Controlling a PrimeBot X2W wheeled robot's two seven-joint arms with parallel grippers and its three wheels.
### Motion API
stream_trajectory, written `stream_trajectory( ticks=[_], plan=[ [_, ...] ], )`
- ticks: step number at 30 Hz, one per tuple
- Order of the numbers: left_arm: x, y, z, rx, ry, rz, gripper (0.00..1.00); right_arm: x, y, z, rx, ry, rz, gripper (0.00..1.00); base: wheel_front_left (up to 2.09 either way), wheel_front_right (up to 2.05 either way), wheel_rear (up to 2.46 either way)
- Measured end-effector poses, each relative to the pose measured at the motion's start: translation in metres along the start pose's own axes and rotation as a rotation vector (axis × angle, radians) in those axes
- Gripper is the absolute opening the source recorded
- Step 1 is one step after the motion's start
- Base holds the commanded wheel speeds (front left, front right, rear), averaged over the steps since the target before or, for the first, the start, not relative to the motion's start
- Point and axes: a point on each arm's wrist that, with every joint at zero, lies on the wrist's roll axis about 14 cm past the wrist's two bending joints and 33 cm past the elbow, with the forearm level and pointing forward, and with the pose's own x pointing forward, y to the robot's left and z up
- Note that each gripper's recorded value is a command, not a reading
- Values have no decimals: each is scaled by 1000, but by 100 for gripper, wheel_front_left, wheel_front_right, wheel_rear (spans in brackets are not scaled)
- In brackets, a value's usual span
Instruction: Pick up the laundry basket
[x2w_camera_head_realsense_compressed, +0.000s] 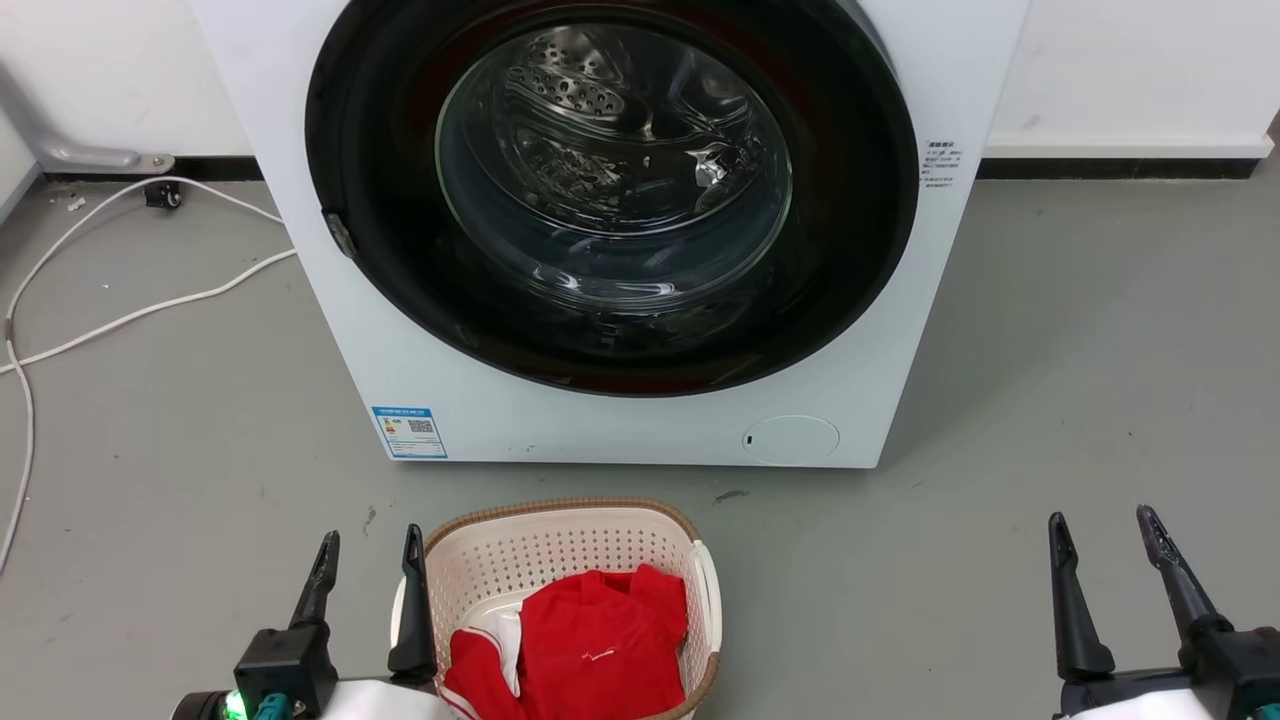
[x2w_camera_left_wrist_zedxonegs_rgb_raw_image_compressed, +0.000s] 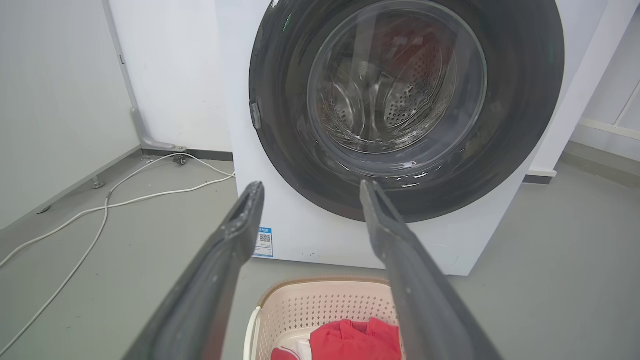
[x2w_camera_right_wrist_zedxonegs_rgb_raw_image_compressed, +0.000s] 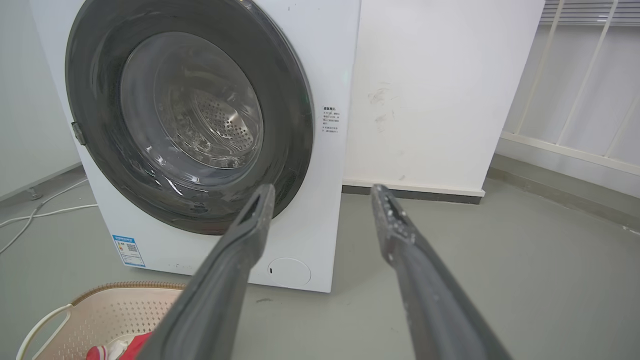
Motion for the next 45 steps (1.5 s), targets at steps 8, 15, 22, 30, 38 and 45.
stream_trajectory(
  ticks=[8, 15, 22, 30, 38, 45],
  plan=[
    [-4, -1, -1, 49, -4, -7, 100, -2, 2, 3, -47, -15, 13, 100, 0, 0, 0],
    [-5, 1, -3, 46, 2, -3, 100, -2, 2, 1, -35, -9, 12, 100, 0, 0, 0],
    [-6, 2, -4, 46, 4, 1, 100, -3, 2, 0, -27, -6, 10, 100, 0, 0, 0],
    [-6, 6, -12, 55, 29, 18, 100, -2, 10, -4, 6, 5, 30, 100, 0, 0, 0],
    [-10, 22, -46, 45, 141, 72, 100, 4, 50, -34, 54, 96, 140, 100, 0, 0, 0],
    [11, 40, -74, 49, 224, 125, 100, 33, 79, -61, 72, 160, 241, 100, 0, 0, 0]
  ],
)
